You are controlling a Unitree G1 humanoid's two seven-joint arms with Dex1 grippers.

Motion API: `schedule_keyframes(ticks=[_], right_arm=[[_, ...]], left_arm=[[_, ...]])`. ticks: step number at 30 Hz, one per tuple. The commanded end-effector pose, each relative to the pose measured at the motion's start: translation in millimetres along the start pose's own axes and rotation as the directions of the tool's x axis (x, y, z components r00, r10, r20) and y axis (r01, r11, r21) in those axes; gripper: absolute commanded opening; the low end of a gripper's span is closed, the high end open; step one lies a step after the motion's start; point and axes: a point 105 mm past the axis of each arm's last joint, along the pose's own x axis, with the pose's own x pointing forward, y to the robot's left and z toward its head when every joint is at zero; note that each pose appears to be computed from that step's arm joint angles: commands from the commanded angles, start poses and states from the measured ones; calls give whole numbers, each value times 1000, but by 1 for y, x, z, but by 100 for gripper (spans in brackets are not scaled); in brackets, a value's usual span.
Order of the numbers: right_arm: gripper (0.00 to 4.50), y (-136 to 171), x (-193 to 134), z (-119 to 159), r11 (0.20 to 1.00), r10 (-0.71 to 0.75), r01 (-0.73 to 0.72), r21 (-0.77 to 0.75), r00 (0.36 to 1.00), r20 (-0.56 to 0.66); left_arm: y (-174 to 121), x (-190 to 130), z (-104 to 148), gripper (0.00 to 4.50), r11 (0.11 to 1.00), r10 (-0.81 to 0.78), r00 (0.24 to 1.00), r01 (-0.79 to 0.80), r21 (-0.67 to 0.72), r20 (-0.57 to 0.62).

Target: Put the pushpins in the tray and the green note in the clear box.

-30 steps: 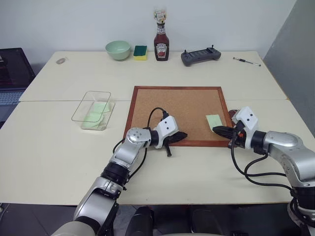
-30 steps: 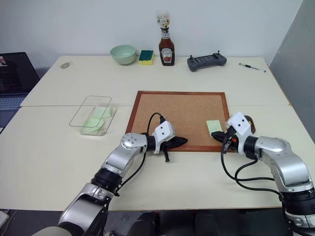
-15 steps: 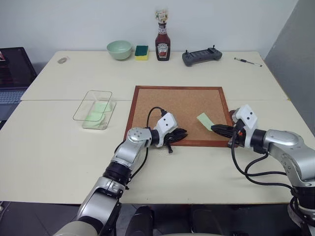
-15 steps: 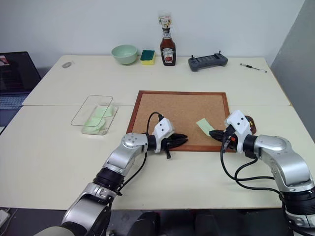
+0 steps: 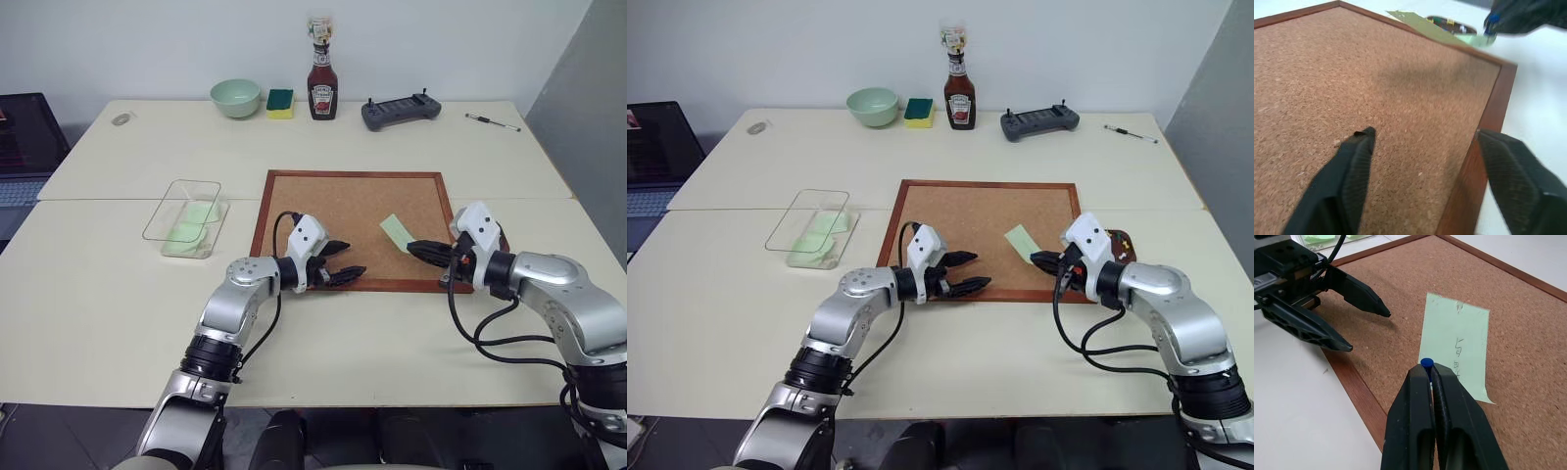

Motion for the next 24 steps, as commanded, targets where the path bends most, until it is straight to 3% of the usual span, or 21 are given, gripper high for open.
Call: schedule_keyframes(ticks=[1,7,13,24], right_arm=[[0,-3,0,17,998,-16,19,-65,998,58],[0,-2,3,23,996,-16,23,-91,997,77],[0,2,6,28,994,-4,14,-112,996,91],[0,3,7,34,991,1,13,-130,995,105]], left_arm=[[-8,2,22,448,994,6,995,4,-106,95],[-22,12,40,448,958,-40,984,87,-273,172],[-4,30,57,448,889,51,969,67,-453,244],[-9,45,58,448,805,0,972,140,-577,235]])
